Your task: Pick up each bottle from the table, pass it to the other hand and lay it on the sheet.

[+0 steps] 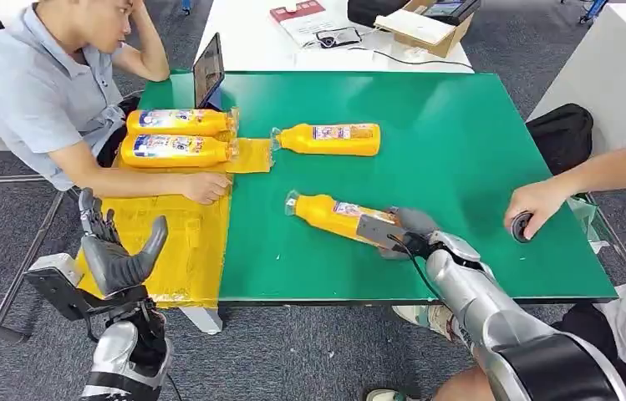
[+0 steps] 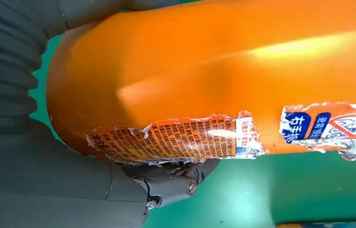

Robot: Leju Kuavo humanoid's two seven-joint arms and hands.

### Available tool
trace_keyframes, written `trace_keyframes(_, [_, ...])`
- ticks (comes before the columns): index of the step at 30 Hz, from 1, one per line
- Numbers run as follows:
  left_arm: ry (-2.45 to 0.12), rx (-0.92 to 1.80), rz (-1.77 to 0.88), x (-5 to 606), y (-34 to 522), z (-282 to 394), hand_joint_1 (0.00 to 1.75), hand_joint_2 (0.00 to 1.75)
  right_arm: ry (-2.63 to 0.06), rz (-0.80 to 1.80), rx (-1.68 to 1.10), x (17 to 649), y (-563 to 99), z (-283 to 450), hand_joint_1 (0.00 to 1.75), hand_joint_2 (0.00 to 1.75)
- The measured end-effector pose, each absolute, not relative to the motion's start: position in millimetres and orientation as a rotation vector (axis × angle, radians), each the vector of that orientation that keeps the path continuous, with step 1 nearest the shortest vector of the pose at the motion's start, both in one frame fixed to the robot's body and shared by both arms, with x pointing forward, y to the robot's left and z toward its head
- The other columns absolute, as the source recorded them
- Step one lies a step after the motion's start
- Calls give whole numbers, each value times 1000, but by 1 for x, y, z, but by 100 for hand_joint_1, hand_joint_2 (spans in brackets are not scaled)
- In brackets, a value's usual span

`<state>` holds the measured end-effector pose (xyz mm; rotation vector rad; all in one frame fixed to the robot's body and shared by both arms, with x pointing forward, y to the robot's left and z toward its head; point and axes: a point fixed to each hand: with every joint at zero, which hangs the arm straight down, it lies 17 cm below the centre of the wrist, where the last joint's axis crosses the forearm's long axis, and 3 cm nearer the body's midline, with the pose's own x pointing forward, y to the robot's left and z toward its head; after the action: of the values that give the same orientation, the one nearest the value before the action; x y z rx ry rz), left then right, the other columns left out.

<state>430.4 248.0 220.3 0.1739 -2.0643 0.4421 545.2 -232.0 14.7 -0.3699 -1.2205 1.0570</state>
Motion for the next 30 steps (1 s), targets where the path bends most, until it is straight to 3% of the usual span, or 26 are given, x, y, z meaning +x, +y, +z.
trace_keyframes(13, [-2061, 8, 376, 426, 218, 215, 0, 175, -1395, 973, -206, 535, -203, 27, 175, 175])
trace_keyframes(17, [-2046, -148, 322, 421, 190, 211, 0, 175, -1604, 812, -162, 529, -189, 51, 175, 175])
trace_keyframes(23, [-1948, -401, 375, 410, 157, 197, 0, 175, -1889, 338, -124, 522, -178, 118, 175, 175])
trace_keyframes(30, [-1909, -437, 371, 406, 146, 187, 0, 175, -1996, 199, -85, 506, -166, 153, 175, 175])
